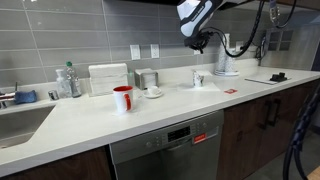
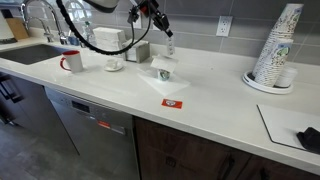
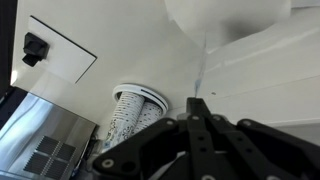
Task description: Put the white sachet on top of the napkin on the coffee cup
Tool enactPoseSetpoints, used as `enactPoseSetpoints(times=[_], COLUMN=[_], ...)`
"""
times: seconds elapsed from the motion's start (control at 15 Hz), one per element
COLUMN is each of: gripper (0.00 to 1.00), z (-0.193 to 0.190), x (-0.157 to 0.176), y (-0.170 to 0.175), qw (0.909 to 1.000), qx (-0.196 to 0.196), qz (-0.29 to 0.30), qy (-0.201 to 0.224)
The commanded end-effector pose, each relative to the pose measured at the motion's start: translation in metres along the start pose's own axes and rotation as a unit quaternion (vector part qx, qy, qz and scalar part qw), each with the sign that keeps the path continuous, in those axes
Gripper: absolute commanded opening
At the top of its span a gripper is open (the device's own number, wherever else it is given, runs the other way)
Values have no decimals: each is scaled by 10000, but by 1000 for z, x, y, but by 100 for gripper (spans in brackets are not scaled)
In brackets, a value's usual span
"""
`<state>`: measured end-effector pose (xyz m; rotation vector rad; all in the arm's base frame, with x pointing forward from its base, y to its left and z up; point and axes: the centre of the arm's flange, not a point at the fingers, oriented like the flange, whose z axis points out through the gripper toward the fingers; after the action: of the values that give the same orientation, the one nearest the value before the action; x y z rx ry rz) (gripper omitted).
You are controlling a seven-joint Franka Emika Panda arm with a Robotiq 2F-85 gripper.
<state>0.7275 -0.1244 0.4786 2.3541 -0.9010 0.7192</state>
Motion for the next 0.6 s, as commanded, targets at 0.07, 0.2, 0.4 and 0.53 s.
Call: enactPoseSetpoints(times=[0.07,0.2,0.4,0.53], gripper=[0,0,0,0], z=[7,7,12,17], x=[2,0,-2,-5], y=[-4,-4,-7,-9], qw=[9979,9966,9946,9929], qx=[-145,-160,-177,-215], qz=[-597,-784,-1019,-1169], qy=[201,185,132,89])
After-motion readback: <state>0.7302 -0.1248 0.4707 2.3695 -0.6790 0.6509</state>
